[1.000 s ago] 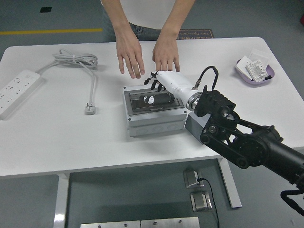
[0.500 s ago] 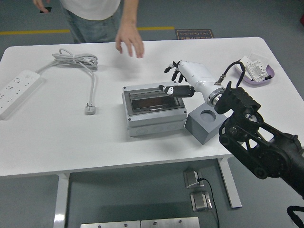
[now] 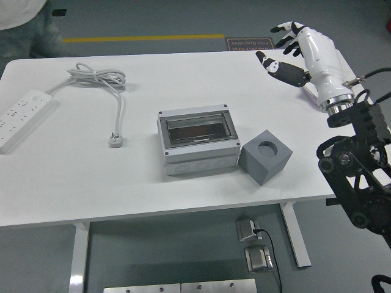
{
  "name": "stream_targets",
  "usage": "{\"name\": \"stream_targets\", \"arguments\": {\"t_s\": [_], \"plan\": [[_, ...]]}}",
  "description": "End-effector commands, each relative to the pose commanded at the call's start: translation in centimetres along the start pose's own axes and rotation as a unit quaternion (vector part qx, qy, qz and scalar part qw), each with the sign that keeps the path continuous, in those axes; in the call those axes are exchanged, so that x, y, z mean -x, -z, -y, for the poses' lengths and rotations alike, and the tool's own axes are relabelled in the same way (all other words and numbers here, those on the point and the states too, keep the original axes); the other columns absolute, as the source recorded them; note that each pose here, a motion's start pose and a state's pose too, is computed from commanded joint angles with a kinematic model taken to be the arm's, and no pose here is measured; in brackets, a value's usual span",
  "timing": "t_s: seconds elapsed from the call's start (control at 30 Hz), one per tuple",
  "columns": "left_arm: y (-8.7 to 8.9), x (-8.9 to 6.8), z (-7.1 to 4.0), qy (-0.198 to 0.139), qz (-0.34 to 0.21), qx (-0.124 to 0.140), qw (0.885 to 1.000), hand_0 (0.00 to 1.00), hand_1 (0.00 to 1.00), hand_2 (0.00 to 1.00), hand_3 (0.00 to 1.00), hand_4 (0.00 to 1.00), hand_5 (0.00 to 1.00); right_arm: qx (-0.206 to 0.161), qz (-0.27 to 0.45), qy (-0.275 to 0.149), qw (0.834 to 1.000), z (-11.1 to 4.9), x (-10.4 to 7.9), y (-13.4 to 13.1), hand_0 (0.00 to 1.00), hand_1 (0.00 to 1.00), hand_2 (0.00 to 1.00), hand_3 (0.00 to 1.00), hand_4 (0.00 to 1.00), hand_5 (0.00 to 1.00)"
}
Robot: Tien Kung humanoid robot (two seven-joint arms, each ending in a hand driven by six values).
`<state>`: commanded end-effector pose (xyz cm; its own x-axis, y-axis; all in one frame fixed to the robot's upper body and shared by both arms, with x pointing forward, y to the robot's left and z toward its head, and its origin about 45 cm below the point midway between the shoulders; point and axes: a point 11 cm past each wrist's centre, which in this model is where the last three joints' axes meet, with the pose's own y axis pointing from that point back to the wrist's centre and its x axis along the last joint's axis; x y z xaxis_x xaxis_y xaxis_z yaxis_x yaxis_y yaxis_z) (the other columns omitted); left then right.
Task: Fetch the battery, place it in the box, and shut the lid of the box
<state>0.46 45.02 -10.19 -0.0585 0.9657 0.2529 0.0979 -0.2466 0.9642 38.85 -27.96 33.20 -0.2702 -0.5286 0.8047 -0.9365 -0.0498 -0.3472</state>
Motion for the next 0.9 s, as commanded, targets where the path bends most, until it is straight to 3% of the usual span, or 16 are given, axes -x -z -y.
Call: {"name": "stream_targets", "arguments": {"t_s": [0.27,0.63,0.9], "plan": [[0.0,-0.3,0.0,-0.002,0.0,0.0,1.0,0.679,0.678,0.658,0.765,0.727,0.419,0.034,0.047,-0.077,0.995,-1.2,-2.8,-3.6,0.399,0.452,0.532,0.65,0.834,0.565],[-0.2,-1.3,-0.2,-0.01,0.002,0.002,1.0,0.679,0.678,0.658,0.764,0.727,0.419,0.072,0.137,-0.136,0.978,-4.3,-3.9,-8.0,0.398,0.453,0.535,0.649,0.828,0.581],[0.2,-1.3,-0.1,-0.011,0.0,-0.003,1.0,0.679,0.678,0.658,0.763,0.726,0.419,0.096,0.191,-0.166,0.963,-5.5,-4.8,-9.9,0.404,0.453,0.534,0.65,0.825,0.589]]}}
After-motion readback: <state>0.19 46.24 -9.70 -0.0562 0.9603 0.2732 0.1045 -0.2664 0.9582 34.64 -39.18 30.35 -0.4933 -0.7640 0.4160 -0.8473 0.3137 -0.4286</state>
